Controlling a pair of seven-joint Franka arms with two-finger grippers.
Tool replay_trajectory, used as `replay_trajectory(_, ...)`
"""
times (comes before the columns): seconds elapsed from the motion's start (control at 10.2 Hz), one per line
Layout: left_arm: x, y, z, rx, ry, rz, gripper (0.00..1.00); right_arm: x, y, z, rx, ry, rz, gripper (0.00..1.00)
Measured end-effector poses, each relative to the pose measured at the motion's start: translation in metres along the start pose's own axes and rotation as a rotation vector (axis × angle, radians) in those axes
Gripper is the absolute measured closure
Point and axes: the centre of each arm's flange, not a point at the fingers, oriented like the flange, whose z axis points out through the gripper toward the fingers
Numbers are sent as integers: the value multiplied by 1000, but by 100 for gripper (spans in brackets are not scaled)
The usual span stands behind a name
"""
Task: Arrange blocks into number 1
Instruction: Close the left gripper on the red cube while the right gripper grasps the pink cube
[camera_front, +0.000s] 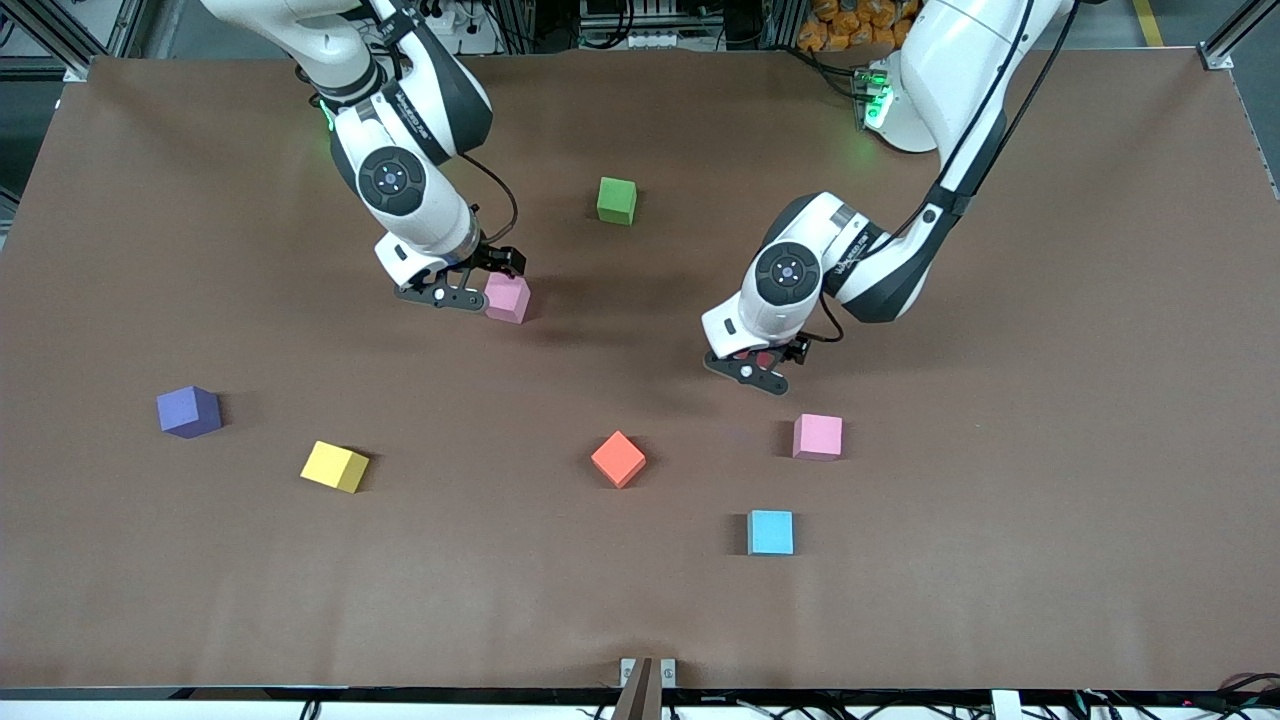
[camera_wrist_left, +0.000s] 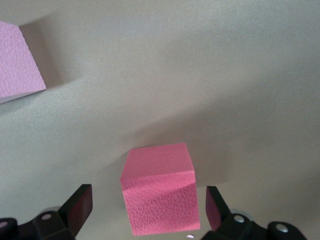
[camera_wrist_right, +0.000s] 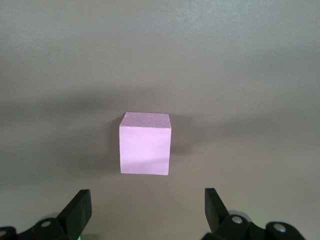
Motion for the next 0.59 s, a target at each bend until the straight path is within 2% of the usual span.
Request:
replay_trajectory(0.29,-2,4,19,-5,-25,5,0,-3,3,23,20,27,-1,0)
replay_trajectory(0.59,-2,6,30,-7,-40,-39,0,-8,-7,47,30,28,-25,0)
